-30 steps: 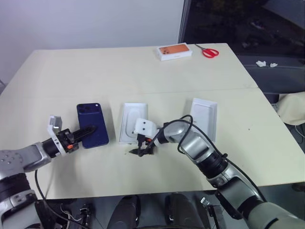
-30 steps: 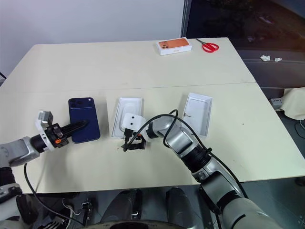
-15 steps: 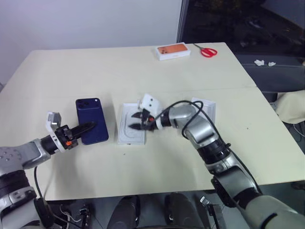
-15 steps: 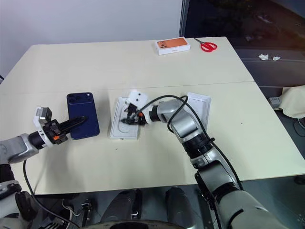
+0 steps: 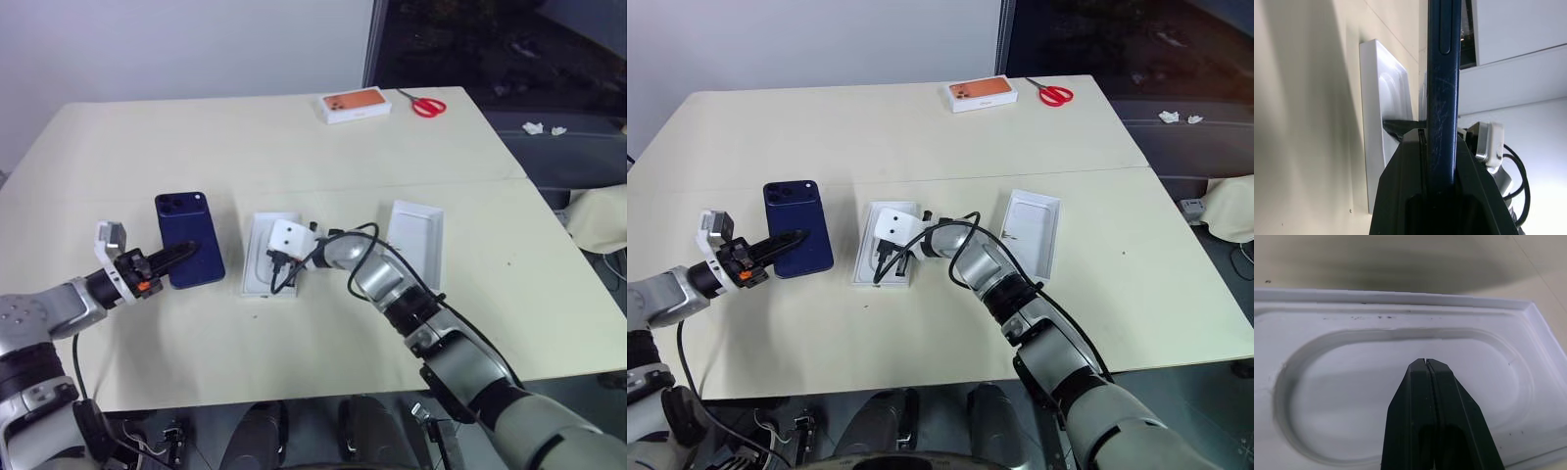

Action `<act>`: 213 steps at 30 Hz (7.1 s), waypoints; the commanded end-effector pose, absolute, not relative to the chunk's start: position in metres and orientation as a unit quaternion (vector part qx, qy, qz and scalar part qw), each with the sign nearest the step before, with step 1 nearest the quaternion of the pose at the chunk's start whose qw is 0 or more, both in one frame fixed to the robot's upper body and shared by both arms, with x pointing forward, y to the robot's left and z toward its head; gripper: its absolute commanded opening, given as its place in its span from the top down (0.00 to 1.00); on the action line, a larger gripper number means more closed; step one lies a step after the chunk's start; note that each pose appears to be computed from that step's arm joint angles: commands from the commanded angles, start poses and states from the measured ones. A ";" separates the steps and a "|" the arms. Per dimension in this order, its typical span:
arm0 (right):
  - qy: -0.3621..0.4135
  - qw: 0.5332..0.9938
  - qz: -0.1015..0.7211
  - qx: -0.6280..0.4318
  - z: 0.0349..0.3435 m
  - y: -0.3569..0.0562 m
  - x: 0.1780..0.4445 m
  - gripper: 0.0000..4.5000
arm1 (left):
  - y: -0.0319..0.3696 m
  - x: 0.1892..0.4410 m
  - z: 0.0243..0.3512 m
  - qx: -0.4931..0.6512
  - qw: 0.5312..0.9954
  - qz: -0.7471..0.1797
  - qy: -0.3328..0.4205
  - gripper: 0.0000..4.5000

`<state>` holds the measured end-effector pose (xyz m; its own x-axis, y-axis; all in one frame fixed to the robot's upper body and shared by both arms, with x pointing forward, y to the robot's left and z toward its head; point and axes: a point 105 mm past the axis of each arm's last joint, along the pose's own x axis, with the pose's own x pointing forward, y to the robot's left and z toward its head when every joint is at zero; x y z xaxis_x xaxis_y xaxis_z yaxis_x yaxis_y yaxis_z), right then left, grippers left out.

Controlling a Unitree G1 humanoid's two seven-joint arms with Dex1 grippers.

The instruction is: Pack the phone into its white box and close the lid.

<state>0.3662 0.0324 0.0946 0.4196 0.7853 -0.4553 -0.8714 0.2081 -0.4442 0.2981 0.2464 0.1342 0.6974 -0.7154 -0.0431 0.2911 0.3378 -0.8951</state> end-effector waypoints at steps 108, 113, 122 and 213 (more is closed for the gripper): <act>0.163 0.816 0.412 -0.370 0.092 -0.168 0.347 1.00 | 0.043 0.342 0.070 -0.110 0.834 -0.464 0.278 0.99; 0.172 0.812 0.410 -0.379 0.090 -0.181 0.341 1.00 | 0.034 0.343 0.074 -0.113 0.829 -0.475 0.272 0.99; 0.187 0.811 0.402 -0.382 0.091 -0.198 0.340 1.00 | 0.019 0.338 0.075 -0.118 0.821 -0.489 0.270 0.99; 0.271 0.920 0.241 0.149 0.214 -0.161 0.371 1.00 | 0.169 0.315 0.160 -0.065 0.904 -0.421 0.039 0.00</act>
<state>0.3698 -0.1587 0.1971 0.7084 0.4952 -0.5030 -0.3562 0.8660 0.3509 0.3152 0.1623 0.1462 0.6304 -0.7743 -0.0550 0.7572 0.6290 -0.1761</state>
